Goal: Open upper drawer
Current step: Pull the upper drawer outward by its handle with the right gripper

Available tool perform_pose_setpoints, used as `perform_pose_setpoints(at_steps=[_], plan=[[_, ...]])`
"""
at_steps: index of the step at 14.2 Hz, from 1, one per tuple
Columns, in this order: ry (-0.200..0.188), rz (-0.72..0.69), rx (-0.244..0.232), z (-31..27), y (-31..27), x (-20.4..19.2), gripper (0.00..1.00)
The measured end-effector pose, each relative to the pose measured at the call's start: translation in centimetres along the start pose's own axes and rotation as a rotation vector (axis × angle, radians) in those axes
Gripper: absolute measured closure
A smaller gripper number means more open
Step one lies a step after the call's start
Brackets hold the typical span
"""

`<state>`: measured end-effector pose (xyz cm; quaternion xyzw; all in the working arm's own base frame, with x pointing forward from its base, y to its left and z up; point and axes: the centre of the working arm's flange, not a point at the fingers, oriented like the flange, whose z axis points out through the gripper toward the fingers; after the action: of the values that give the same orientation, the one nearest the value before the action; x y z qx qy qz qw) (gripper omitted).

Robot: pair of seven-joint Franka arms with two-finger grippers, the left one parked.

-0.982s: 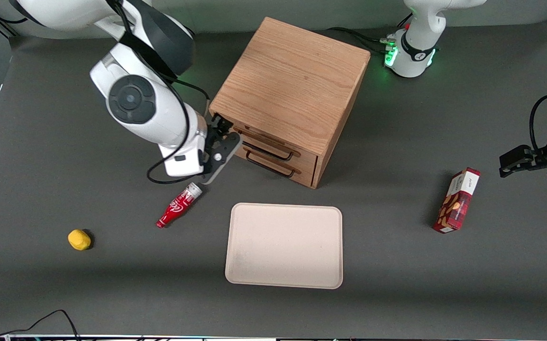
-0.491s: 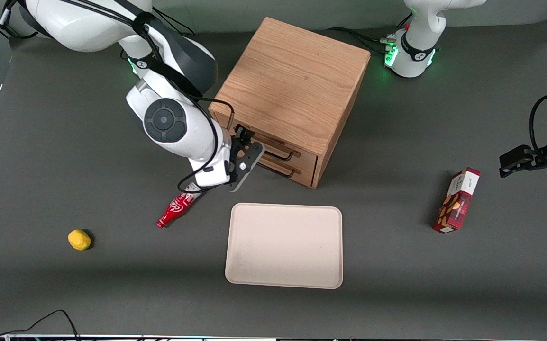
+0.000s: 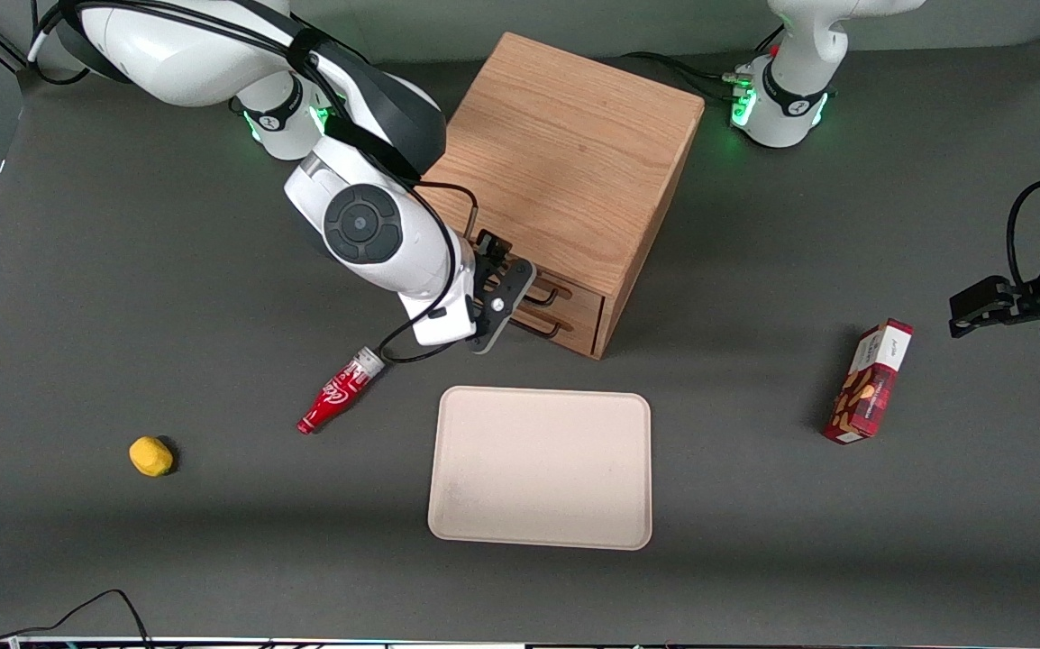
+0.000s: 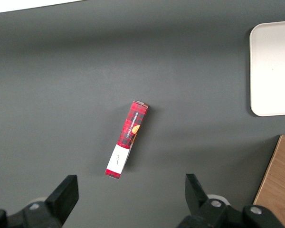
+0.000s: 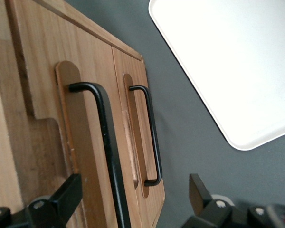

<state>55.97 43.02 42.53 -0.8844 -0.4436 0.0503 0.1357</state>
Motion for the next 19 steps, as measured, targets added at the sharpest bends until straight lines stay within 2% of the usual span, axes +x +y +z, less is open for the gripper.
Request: perform_pose_setpoints(at_steps=[5, 8, 10, 19], plan=[[0.035, -0.002, -0.005, 0.8, 1.1, 0.3, 0.00], [0.013, -0.020, -0.001, 2.8, 2.2, 0.2, 0.00], [0.013, -0.020, 0.002, 3.3, 2.6, 0.3, 0.00], [0.049, -0.043, -0.069, 2.0, 8.6, -0.4, 0.00]])
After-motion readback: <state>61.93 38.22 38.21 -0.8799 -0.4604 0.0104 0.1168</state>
